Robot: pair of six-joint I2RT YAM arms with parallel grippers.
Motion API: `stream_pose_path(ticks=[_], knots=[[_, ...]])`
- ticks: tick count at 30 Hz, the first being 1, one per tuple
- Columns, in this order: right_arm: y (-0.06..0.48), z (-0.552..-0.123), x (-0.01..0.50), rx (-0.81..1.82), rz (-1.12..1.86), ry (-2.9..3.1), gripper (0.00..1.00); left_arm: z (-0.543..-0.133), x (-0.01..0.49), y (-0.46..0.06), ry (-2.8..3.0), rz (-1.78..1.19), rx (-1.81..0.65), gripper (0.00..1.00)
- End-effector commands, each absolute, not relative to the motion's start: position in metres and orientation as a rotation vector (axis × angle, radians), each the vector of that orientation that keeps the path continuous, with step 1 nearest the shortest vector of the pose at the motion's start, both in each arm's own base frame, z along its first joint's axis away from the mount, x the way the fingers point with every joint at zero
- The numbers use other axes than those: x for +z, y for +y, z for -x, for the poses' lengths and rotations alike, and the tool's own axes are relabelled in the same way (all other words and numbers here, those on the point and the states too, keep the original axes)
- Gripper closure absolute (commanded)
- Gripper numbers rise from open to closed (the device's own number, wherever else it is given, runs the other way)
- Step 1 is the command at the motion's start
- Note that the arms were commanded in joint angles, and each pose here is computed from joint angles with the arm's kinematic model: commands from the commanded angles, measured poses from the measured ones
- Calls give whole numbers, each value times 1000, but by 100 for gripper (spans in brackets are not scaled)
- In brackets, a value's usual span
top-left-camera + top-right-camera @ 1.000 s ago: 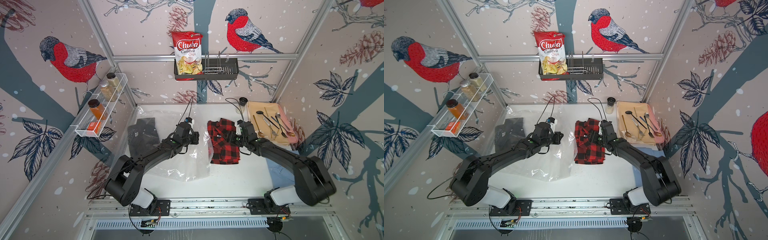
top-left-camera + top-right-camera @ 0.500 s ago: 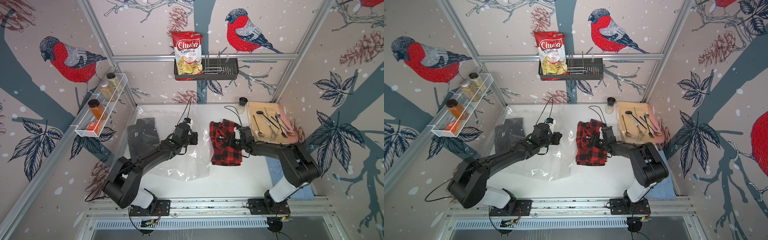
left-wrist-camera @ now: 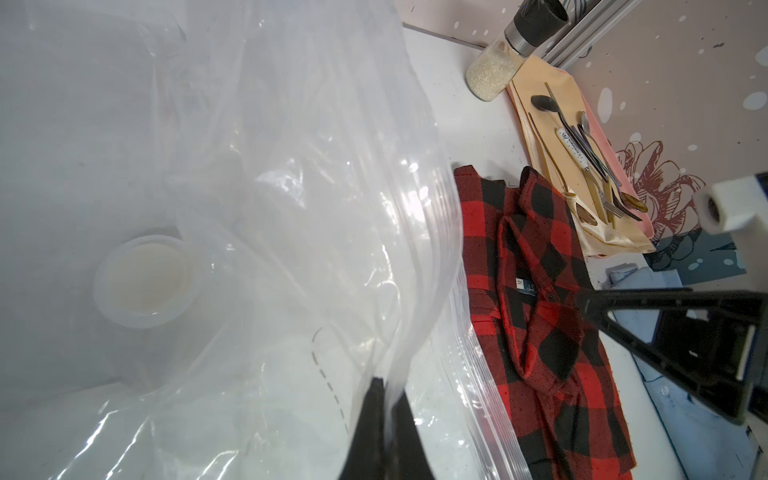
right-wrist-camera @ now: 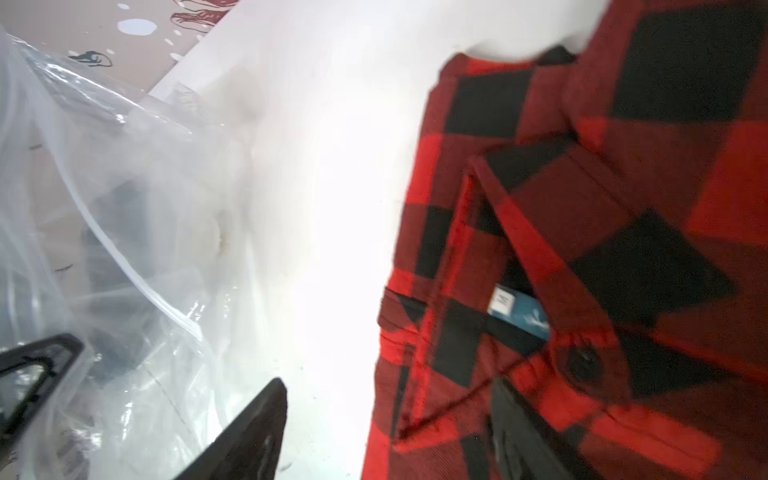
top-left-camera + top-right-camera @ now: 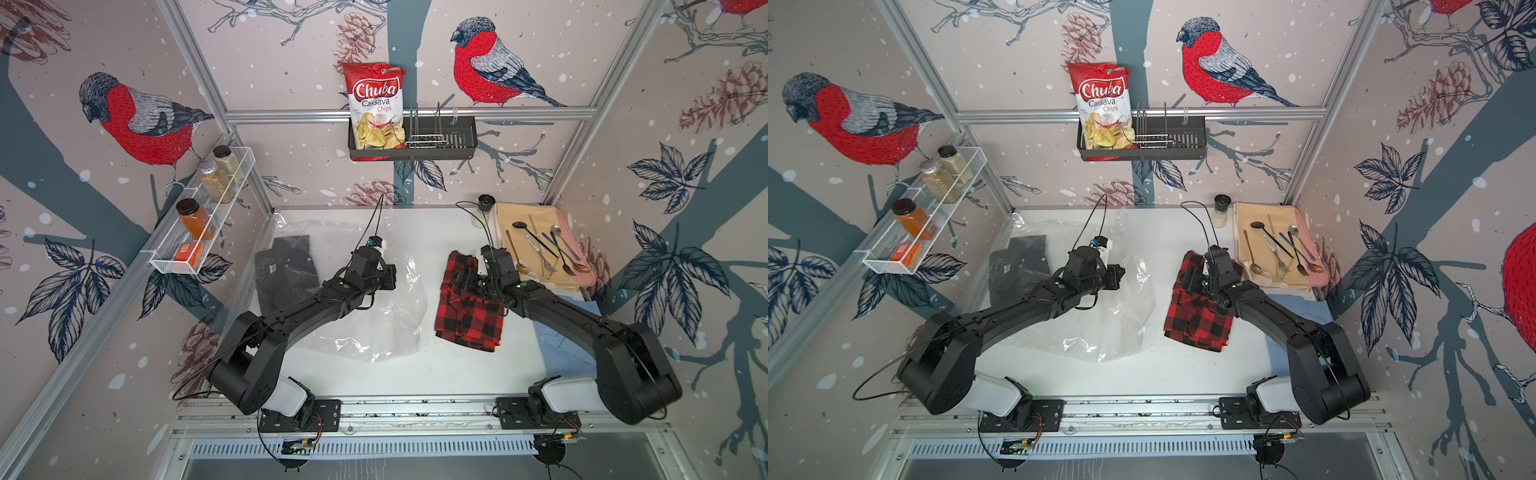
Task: Place the folded shirt into the vacuum bag
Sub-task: Move the shirt to the center of the board, then adjust the vacuum bag at the center of the board.
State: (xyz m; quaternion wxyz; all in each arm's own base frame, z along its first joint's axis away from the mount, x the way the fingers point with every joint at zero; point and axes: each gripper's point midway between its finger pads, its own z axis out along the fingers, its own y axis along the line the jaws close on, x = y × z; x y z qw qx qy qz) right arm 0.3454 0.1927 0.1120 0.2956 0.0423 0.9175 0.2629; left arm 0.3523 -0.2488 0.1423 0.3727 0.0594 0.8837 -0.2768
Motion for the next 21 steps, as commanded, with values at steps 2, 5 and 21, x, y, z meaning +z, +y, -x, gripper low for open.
stream_pose_path(ticks=[2, 5, 21], knots=[[225, -370, 113, 750, 38, 2441, 24, -354, 143, -248, 2250, -146, -710, 100], [244, -394, 100, 767, 77, 2466, 26, -352, 144, -244, 2246, -136, -701, 100], [211, -421, 55, 452, 25, 2590, 28, -356, 128, -272, 2274, -205, -775, 100]])
